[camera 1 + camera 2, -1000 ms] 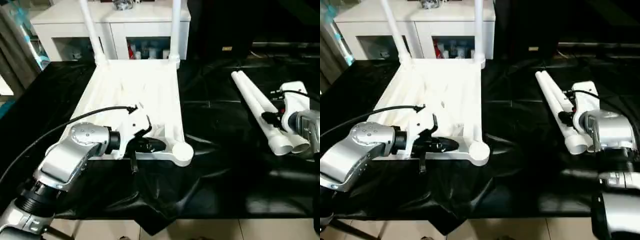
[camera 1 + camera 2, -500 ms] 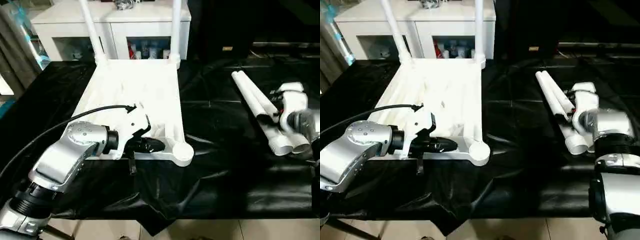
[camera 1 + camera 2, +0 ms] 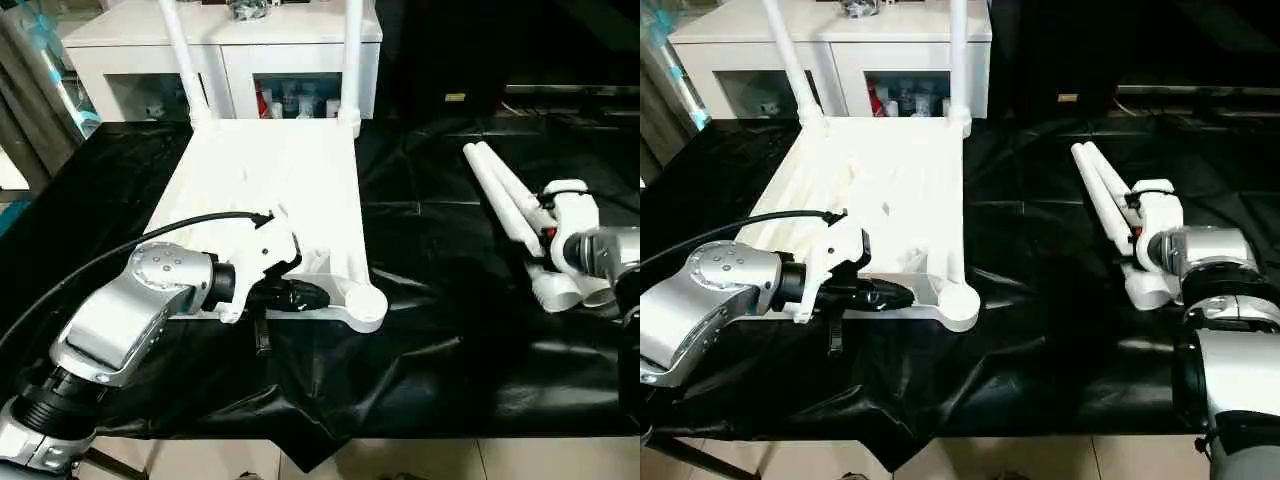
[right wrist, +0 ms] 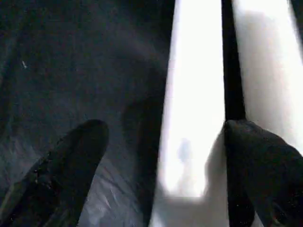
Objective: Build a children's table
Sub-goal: Pick table leg
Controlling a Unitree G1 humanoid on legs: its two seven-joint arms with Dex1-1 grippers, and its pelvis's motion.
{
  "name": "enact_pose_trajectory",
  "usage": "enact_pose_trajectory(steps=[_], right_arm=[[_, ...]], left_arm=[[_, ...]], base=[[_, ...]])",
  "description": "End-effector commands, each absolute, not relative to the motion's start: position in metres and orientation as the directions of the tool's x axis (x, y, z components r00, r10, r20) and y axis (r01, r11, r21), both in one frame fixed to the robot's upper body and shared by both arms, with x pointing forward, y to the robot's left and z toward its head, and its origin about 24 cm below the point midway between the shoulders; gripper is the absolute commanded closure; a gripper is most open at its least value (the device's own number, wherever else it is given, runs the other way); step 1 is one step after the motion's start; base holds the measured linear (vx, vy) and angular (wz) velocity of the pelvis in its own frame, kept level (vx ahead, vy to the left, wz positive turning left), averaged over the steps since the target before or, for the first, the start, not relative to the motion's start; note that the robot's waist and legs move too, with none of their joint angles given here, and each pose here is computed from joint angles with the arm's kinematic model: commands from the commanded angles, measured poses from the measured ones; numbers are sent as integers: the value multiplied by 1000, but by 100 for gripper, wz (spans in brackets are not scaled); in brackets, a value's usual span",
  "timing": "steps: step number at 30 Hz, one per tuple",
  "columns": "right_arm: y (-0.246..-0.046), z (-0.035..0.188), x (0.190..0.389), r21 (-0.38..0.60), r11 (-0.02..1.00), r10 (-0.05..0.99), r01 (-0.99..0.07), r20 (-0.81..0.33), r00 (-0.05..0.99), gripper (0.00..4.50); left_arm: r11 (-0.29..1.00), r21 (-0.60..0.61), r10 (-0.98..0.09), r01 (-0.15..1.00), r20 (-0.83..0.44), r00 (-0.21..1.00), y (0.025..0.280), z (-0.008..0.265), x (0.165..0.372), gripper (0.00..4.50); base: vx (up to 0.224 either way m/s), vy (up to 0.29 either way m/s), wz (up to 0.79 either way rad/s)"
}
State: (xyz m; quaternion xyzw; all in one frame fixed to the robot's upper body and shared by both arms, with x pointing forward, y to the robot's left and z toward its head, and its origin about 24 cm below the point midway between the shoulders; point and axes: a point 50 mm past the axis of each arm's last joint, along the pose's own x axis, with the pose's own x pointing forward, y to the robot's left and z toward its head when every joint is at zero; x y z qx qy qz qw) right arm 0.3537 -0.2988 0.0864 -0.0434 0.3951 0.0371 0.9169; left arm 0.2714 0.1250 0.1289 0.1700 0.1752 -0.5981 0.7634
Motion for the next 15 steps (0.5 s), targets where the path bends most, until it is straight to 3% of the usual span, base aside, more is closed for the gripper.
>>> enact_pose_trajectory(steps=[1,7,15], right_arm=[[-296,87,355,-64,991,27,-114,-753,658,8],[-299,85,352,-84,992,-3,-99,-781,625,8],[-303,81,348,-103,989,-22,-105,-808,589,80]], left_arm=[[218,49,-850,975,-481,214,126,131,269,450],[206,53,-847,977,-490,205,128,134,270,450],[158,49,-850,986,-501,162,123,139,269,450]], base=[[0,0,0],[0,0,0],[0,0,0]])
